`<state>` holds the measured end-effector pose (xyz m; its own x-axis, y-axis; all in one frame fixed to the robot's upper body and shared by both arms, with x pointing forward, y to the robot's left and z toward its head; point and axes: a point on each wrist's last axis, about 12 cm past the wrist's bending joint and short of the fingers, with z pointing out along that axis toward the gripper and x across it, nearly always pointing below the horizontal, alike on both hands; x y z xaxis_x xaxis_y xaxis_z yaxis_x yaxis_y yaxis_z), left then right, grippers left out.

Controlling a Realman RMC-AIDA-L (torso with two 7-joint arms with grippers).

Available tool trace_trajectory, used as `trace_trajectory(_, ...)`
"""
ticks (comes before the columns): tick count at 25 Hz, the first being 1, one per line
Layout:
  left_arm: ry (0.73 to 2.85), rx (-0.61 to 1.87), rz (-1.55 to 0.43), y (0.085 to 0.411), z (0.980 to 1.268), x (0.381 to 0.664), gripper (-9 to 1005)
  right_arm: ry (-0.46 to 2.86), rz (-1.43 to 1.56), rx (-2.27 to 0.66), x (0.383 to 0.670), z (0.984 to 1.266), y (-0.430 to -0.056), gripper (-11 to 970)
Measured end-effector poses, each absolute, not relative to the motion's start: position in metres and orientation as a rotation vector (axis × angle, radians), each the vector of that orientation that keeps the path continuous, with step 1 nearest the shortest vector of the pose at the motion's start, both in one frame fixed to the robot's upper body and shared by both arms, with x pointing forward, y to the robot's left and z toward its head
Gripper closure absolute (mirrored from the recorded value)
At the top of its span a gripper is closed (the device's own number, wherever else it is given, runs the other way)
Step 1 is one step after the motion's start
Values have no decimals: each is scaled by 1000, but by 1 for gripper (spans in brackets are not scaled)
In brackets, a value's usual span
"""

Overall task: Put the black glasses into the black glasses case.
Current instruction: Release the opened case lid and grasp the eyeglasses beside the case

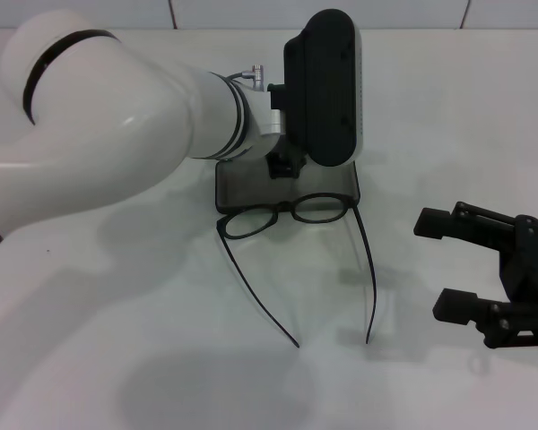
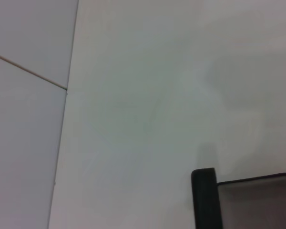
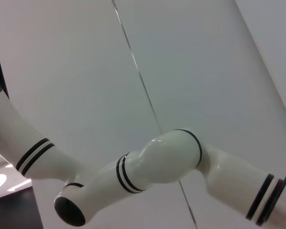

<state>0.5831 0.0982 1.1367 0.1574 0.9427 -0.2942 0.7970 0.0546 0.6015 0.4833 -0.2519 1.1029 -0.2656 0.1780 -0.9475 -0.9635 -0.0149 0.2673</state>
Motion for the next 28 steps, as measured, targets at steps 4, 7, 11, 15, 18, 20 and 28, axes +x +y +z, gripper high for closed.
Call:
trace_trajectory(4,1655,1770,272,96,1142,581,731,1271,1475,-920,483,1103,-253,125)
trace_trajectory(7,1650,1787,265,93,1150,575,720,1273,1473,-919,484,1103,-253,128)
trace_trajectory(11,1656,1787,247,93,1162,569,720,1275,1472,-919,484,1102,-253,132)
trace_trajectory(15,1655,1734,228,99,1180,562,721,1329,1417,-928,490,1100,-256,136)
trace_trajectory(18,1695,1627,173,102,1202,557,721,1442,1320,-958,502,1099,-267,140)
trace_trajectory(20,1727,1499,104,107,1220,555,721,1495,1284,-997,510,1105,-272,142)
trace_trajectory(28,1679,1005,-503,174,1265,540,722,1710,1004,-1276,549,1148,-257,150)
